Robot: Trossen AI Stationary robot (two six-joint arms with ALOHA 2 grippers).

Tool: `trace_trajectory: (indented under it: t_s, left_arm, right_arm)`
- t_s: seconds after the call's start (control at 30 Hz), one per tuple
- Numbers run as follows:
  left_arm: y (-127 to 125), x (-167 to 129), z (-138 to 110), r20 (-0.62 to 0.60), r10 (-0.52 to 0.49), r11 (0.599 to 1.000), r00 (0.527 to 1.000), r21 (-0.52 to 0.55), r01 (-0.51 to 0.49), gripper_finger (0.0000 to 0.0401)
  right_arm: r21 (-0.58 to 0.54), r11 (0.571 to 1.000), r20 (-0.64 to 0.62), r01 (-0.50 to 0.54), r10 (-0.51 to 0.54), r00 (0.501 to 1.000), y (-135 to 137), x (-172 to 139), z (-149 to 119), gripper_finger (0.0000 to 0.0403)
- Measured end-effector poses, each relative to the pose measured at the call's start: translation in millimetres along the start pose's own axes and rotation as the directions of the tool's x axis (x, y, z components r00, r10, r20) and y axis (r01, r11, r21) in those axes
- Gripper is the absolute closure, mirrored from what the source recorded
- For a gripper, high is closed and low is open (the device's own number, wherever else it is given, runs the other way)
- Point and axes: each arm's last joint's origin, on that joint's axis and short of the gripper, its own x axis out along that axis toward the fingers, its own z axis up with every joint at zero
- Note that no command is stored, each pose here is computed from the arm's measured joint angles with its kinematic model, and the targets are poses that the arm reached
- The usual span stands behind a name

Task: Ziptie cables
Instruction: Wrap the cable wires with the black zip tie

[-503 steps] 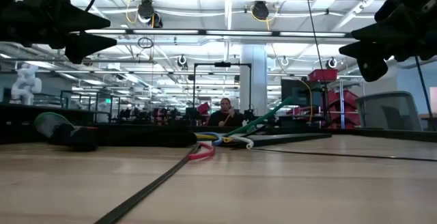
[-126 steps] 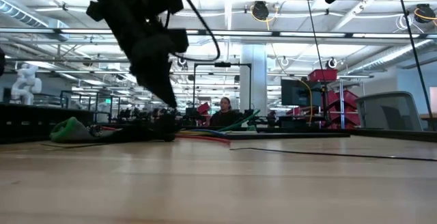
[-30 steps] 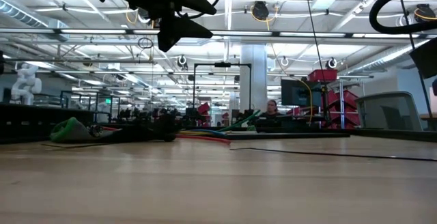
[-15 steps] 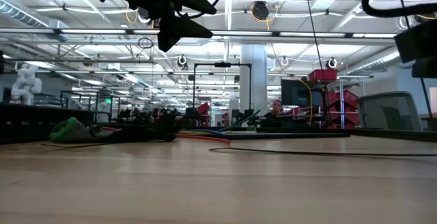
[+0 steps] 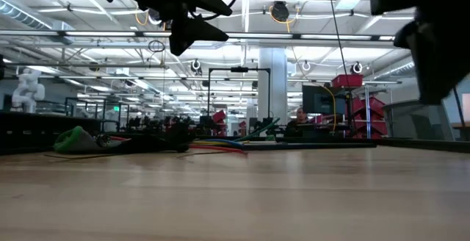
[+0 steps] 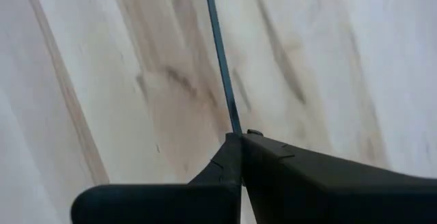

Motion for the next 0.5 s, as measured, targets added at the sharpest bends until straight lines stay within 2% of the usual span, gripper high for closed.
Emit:
trace_trajectory:
  t_s: [0.33,0.5]
  left_arm:
    - [7.7,-15.1,-10.7,-0.152,0.087,0.986,0.984,0.151,-0.064,0.0196]
    - [9.2,-34.2,-2.3,-0.114,0.104,0.984,0.988,0.157,-0.086,0.0196]
  right_arm:
    - [0.083,0.994,0.129,-0.074,0.063,0.990,-18.2,-29.3,11.3,0.0403]
    - [0.133,0.983,0.226,-0.126,0.094,0.969,-22.4,-40.4,17.8,0.0403]
